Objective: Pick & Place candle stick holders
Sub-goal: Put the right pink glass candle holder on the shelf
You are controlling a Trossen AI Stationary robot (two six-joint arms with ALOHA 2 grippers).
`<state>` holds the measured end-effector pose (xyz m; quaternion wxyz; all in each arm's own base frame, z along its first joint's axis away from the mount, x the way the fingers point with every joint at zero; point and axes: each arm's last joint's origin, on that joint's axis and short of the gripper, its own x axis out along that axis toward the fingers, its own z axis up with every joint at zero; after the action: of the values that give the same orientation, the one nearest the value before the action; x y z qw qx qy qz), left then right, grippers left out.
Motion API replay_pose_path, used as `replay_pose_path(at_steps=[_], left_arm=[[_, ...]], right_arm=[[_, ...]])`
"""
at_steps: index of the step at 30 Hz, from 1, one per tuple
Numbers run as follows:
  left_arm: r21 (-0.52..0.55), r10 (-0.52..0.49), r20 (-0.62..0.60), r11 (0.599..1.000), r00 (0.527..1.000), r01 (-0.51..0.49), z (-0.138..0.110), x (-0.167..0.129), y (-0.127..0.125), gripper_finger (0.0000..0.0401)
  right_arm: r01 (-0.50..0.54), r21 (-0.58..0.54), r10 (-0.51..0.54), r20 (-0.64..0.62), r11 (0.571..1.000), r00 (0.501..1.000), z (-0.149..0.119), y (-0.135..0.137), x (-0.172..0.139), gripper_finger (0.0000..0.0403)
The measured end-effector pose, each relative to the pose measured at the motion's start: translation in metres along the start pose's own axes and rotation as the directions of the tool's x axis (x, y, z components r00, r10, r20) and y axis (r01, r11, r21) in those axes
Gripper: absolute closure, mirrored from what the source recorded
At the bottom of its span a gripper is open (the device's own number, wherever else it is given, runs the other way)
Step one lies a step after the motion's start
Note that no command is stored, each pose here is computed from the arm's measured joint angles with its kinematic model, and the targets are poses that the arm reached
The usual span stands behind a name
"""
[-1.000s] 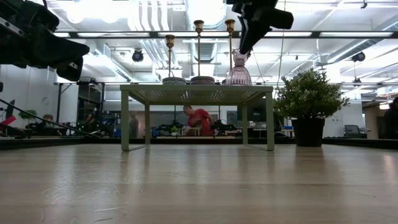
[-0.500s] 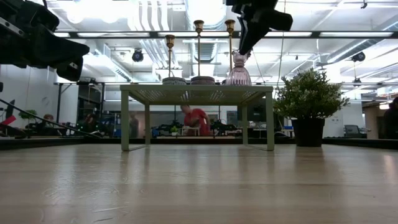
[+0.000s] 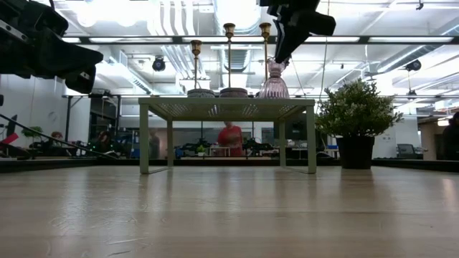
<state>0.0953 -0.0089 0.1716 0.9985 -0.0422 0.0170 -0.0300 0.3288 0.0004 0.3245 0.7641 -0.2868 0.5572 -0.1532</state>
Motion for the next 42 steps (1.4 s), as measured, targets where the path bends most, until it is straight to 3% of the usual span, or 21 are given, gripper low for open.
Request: replay_pose_path(at_steps=[15,28,35,39,42], left_arm=[[0.000,0.000,0.000,1.000,1.000,0.000,0.000,0.000,0.000,0.0387],[0.000,0.000,0.000,1.000,1.000,0.000,0.000,0.000,0.000,0.0387],[0.000,0.000,0.000,1.000,1.000,0.000,0.000,0.000,0.000,0.0387],[0.000,0.000,0.000,1.000,1.000,0.000,0.000,0.000,0.000,0.0387],[0.000,0.000,0.000,1.000,1.000,0.000,0.000,0.000,0.000,0.0387]], right_arm=[[0.029,0.012,-0.029,0.006,1.000,1.000,0.001,-0.002,-0.002,0.0309],[0.023,0.087,-0.032,0.106,0.996,0.994,0.013,-0.003,-0.031,0.0276],[-0.027,0.111,0.011,0.142,0.993,0.990,0.016,0.016,-0.047,0.0286],[-0.203,0.135,0.177,0.180,0.970,0.967,0.017,0.035,-0.054,0.0317],[-0.274,0.117,0.245,0.213,0.955,0.946,0.019,0.053,-0.060,0.0358]])
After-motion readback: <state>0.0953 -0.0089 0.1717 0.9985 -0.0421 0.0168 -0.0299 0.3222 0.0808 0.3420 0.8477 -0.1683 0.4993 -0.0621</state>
